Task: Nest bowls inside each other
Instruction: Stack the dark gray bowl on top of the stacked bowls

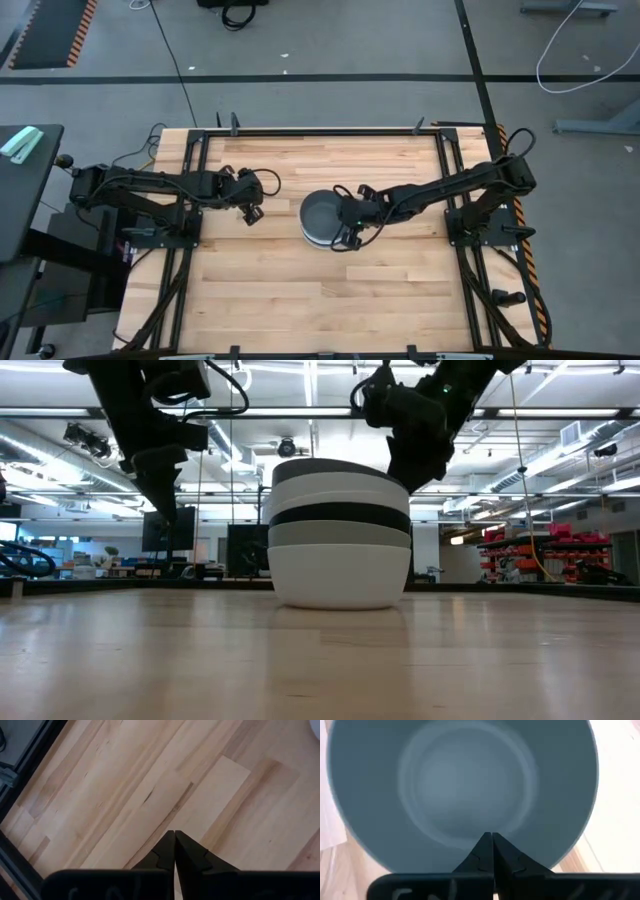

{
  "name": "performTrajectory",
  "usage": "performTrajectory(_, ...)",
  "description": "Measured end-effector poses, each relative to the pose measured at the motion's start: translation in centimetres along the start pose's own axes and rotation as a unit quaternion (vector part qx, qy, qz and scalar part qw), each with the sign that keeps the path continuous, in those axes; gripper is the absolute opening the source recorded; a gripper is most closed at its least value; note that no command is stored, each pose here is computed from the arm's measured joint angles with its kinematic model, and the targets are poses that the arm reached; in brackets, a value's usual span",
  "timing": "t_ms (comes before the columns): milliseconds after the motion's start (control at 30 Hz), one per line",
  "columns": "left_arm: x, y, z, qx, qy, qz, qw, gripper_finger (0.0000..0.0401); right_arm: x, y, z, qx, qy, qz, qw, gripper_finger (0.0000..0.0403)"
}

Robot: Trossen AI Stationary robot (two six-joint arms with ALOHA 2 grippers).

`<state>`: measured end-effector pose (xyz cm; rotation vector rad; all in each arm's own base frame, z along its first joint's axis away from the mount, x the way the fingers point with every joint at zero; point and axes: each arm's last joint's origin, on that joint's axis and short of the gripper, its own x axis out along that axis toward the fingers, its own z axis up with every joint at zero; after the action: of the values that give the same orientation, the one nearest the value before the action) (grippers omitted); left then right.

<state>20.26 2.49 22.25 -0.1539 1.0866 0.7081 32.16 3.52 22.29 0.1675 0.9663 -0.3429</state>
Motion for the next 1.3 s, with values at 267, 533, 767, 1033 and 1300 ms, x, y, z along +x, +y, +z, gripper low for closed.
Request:
performTrajectory(267,0.0,-0.1,0.1,-0.002,-0.005,-0.002,1.000,0.0027,-2.0,-0.5,1.9,0.000,-0.072,0.005,0.997,0.0000)
performTrajectory(533,-0.2,-0.8,2.1,-0.002,-0.097,-0.043,0.994,0.0016,-2.0,-1.0,3.8,-0.009,-0.131,0.038,0.991,0.0000)
performTrajectory(767,-1.3,-1.9,4.7,0.021,-0.220,-0.150,0.964,0.0017,-2.2,-1.6,3.5,-0.016,-0.109,0.026,0.994,0.0000)
performTrajectory(1033,-1.3,-1.9,6.1,0.019,-0.254,-0.246,0.935,0.0012,-2.1,-1.4,1.7,-0.021,-0.049,-0.016,0.998,0.0000)
performTrajectory(1300,-1.9,-3.8,5.8,0.071,-0.317,-0.324,0.889,0.0016,-3.6,-0.1,1.2,-0.038,-0.076,-0.029,0.996,0.0000)
